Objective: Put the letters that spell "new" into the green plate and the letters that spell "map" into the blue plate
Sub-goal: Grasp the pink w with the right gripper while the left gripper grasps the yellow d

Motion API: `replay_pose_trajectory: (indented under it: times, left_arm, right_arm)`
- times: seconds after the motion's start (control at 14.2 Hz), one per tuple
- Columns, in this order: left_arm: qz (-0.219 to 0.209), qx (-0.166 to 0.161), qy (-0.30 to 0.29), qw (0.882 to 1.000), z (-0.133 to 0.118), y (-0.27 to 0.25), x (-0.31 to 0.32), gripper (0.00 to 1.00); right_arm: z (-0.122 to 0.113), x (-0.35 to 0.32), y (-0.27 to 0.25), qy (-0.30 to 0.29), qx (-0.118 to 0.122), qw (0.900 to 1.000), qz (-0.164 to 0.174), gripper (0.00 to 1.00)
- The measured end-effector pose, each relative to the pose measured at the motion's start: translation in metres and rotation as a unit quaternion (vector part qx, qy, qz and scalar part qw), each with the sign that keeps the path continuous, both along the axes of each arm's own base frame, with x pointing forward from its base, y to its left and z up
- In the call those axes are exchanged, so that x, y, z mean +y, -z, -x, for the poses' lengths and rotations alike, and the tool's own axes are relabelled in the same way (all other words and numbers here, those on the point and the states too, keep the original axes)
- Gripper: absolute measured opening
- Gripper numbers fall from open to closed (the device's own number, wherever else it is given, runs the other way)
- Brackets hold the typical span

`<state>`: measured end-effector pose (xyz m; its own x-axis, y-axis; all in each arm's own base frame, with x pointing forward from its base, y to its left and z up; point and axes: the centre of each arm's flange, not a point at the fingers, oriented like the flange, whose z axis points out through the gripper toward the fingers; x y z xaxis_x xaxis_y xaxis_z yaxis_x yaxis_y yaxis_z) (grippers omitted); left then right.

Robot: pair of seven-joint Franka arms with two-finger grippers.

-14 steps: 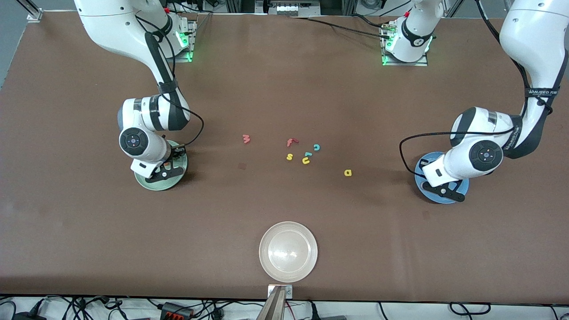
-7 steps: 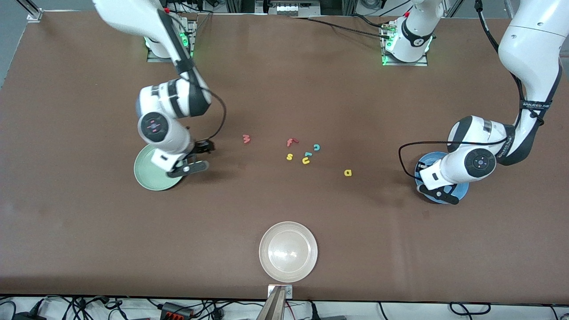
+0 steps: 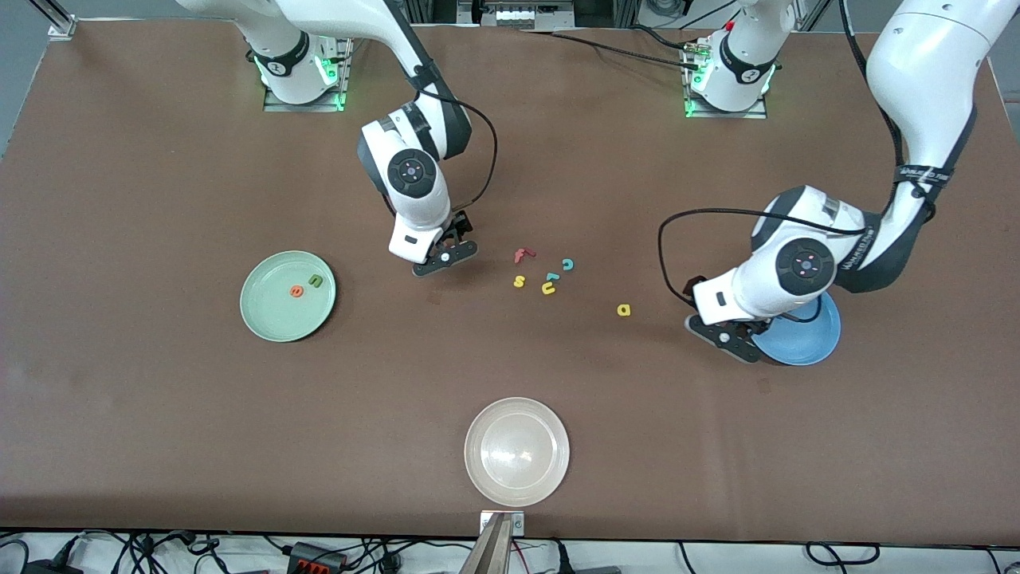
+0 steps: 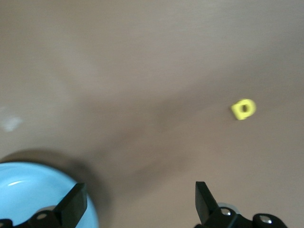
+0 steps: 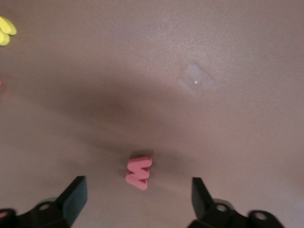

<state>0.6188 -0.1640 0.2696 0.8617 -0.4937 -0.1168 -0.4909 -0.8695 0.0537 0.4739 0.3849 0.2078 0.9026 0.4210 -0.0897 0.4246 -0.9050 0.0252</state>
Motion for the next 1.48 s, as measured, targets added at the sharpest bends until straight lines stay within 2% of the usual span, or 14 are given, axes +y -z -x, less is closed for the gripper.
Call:
replay_pose_trajectory:
  times: [0.21,0.35,0.56,0.71,0.85,1.06,1.13,1.2,1.27,1.34,1.41,1.48]
  left_arm:
    - [0.015,0.000,-0.065,0.998,0.009,0.018,-0.052,1.00]
    - [0.018,0.001,-0.110,0.994,0.012,0.024,-0.080,1.00]
    - [0.012,-0.014,-0.171,0.985,0.018,0.032,-0.116,1.00]
    - [0.003,-0.019,-0.190,0.982,0.014,0.041,-0.108,1.00]
    - [-0.003,-0.020,-0.204,0.979,0.006,0.048,-0.091,1.00]
    - [0.008,-0.016,-0.207,0.978,0.007,0.065,-0.094,0.97]
    - [0.010,-0.013,-0.207,0.978,0.009,0.070,-0.097,0.93]
    - [0.009,-0.008,-0.208,0.978,0.011,0.075,-0.100,0.92]
    - [0.007,-0.004,-0.211,0.977,0.014,0.080,-0.102,0.86]
    - [0.005,0.001,-0.212,0.977,0.018,0.084,-0.104,0.86]
    - [0.003,0.003,-0.211,0.977,0.021,0.086,-0.105,0.78]
    - [0.002,0.006,-0.211,0.977,0.023,0.089,-0.106,0.68]
  right_arm:
    - [0.002,0.000,0.020,0.005,-0.002,1.000,0.006,0.87]
    - [0.007,0.004,0.028,0.015,0.000,1.000,0.011,0.75]
    - [0.017,0.015,0.030,0.025,-0.001,1.000,0.014,0.70]
    - [0.018,0.014,0.031,0.027,0.000,1.000,0.015,0.60]
    - [0.018,0.011,0.035,0.029,0.001,0.999,0.019,0.59]
    - [0.017,0.011,0.035,0.030,0.001,0.999,0.019,0.58]
    - [0.017,0.011,0.034,0.030,0.001,0.999,0.018,0.52]
    - [0.017,0.012,0.033,0.030,0.001,0.999,0.017,0.42]
    - [0.017,0.011,0.033,0.031,0.001,0.999,0.017,0.42]
    - [0.016,0.012,0.032,0.031,0.000,0.999,0.016,0.36]
    - [0.016,0.012,0.031,0.031,0.000,0.999,0.016,0.26]
    - [0.015,0.010,0.031,0.033,-0.001,0.999,0.016,0.26]
